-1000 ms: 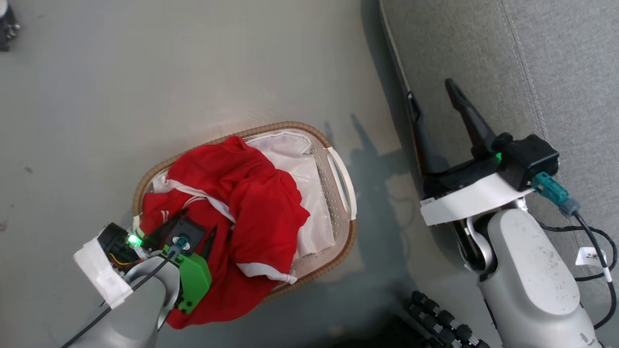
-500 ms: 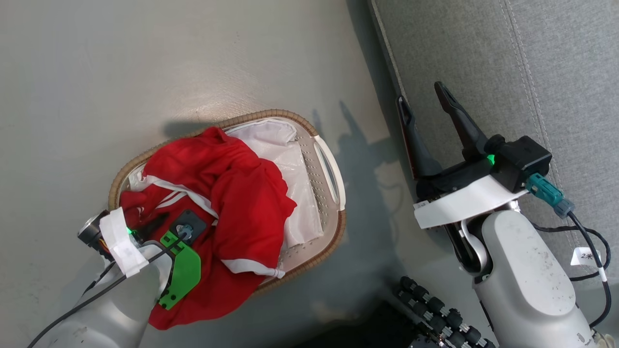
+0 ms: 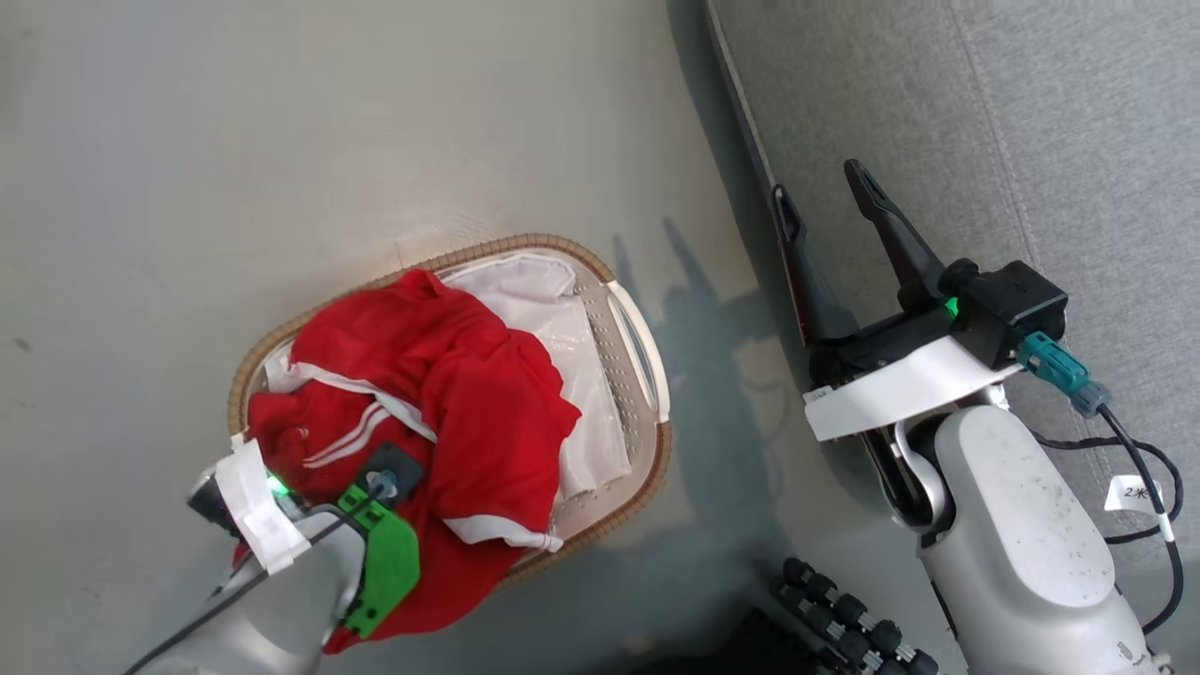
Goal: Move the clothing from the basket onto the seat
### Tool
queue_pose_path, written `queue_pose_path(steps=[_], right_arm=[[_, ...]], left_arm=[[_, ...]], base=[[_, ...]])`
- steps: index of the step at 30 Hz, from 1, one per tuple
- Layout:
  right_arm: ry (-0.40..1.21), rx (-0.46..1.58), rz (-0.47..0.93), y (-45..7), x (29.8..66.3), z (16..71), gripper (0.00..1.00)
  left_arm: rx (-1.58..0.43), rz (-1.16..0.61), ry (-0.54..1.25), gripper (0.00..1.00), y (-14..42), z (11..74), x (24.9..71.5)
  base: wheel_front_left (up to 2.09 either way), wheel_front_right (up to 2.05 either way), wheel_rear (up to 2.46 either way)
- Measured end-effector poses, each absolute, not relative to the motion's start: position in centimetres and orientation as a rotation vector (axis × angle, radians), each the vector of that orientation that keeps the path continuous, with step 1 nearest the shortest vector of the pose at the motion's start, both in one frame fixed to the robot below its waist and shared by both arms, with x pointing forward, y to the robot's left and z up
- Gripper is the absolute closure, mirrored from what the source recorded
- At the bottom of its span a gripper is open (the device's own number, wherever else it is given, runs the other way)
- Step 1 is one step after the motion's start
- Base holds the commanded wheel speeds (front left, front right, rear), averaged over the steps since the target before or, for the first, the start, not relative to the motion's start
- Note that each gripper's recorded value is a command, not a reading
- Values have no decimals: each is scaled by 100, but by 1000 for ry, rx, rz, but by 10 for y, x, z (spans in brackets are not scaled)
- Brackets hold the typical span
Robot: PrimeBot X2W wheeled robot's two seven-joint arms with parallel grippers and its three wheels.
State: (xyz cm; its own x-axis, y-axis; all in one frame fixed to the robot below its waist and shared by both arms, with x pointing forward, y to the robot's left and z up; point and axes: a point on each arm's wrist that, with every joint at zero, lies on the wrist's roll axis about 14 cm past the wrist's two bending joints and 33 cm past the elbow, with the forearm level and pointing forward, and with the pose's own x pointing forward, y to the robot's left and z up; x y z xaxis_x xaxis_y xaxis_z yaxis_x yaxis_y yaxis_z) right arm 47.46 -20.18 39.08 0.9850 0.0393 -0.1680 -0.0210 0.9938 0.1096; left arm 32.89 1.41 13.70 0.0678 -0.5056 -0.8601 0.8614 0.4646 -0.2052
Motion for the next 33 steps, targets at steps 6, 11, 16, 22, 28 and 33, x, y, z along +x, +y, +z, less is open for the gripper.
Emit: queue_pose_path(steps=[6, 11, 16, 22, 28, 33], right_arm=[[151, 103, 22, -203, 462, 407, 0], [121, 96, 18, -202, 450, 425, 0], [83, 98, 16, -201, 439, 444, 0], [45, 114, 18, -197, 421, 461, 0], [21, 120, 43, -186, 401, 473, 0], [13, 127, 60, -178, 384, 477, 0]], left_arm=[[286, -1056, 934, 100, -14, 177, 334], [227, -1013, 842, 100, -23, 212, 342], [134, -956, 690, 100, -40, 262, 363], [37, -862, 516, 100, -38, 322, 377], [-64, -745, 342, 100, -28, 384, 386], [-122, -686, 189, 100, -22, 436, 389]], base=[[0, 0, 0], [0, 0, 0], [0, 0, 0], [0, 0, 0], [0, 0, 0], [0, 0, 0]])
